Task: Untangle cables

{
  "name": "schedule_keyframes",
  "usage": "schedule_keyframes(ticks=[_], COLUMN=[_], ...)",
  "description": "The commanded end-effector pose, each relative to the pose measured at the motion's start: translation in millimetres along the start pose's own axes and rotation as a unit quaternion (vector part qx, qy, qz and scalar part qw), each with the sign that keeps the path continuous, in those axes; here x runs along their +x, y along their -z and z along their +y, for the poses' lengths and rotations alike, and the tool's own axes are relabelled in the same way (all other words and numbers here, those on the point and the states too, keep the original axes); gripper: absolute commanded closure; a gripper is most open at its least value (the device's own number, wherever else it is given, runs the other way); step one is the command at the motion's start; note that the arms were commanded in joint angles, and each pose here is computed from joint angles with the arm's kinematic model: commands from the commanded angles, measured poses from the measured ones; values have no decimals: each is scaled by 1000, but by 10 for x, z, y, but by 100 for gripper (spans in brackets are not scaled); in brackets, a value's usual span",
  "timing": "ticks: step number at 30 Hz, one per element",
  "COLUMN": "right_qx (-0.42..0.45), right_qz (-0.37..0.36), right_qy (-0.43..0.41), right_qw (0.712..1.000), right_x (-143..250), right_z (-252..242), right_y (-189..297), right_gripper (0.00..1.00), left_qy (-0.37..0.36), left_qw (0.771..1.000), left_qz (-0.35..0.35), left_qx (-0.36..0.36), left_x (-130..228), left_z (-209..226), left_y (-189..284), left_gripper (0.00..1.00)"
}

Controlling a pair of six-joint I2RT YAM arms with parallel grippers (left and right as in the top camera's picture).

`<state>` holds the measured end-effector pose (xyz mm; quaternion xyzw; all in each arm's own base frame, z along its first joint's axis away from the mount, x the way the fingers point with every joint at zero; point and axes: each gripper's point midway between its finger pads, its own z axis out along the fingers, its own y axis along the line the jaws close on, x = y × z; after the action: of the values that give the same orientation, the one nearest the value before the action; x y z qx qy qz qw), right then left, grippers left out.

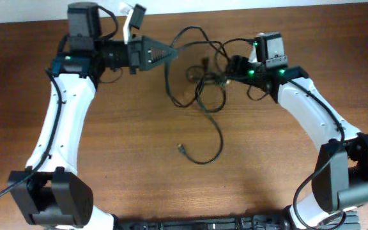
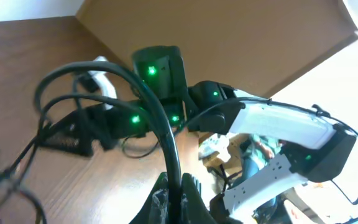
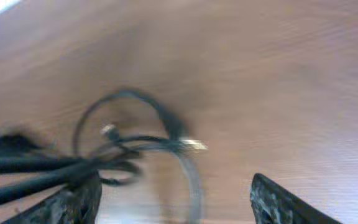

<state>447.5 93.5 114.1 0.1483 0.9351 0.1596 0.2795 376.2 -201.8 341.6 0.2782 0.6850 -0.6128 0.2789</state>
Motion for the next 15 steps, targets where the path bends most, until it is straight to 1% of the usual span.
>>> schedule_keyframes(ticks=[1,3,5,6,7,8,9,10,13,14,15], right_qx=[128,143,128,90,38,-32,-60,-83,-85,-79,-74], right_qz=[-34,-25,-10,7,26,50,61,73,101,109,113], right_qy=[-73,-91,-97,-83,-53,-7,10,22,21,18,16], right_qw=[988,985,987,992,998,998,996,994,991,991,991], right_x=[-181,-173,-152,-129,-101,-28,13,66,200,240,263], right_z=[-722,-908,-941,-839,-676,-435,-339,-266,-277,-300,-319], right_y=[99,140,144,122,105,109,122,139,161,166,168], right_gripper=[26,25,24,21,21,21,21,21,21,21,20], left_qy=[11,31,56,81,101,124,131,134,132,133,133], left_qw=[999,996,987,973,954,914,887,851,758,736,724], left_qz=[-26,-35,-37,-32,-25,-10,1,14,45,51,53], left_qx=[-32,-78,-146,-214,-282,-386,-443,-507,-637,-662,-675], left_x=[-88,-60,0,84,179,328,411,497,654,684,698], left_z=[42,214,449,670,875,1153,1282,1405,1555,1565,1568], left_y=[313,447,556,647,757,975,1116,1295,1742,1855,1915], left_gripper=[100,100,100,100,100,100,100,100,100,100,100])
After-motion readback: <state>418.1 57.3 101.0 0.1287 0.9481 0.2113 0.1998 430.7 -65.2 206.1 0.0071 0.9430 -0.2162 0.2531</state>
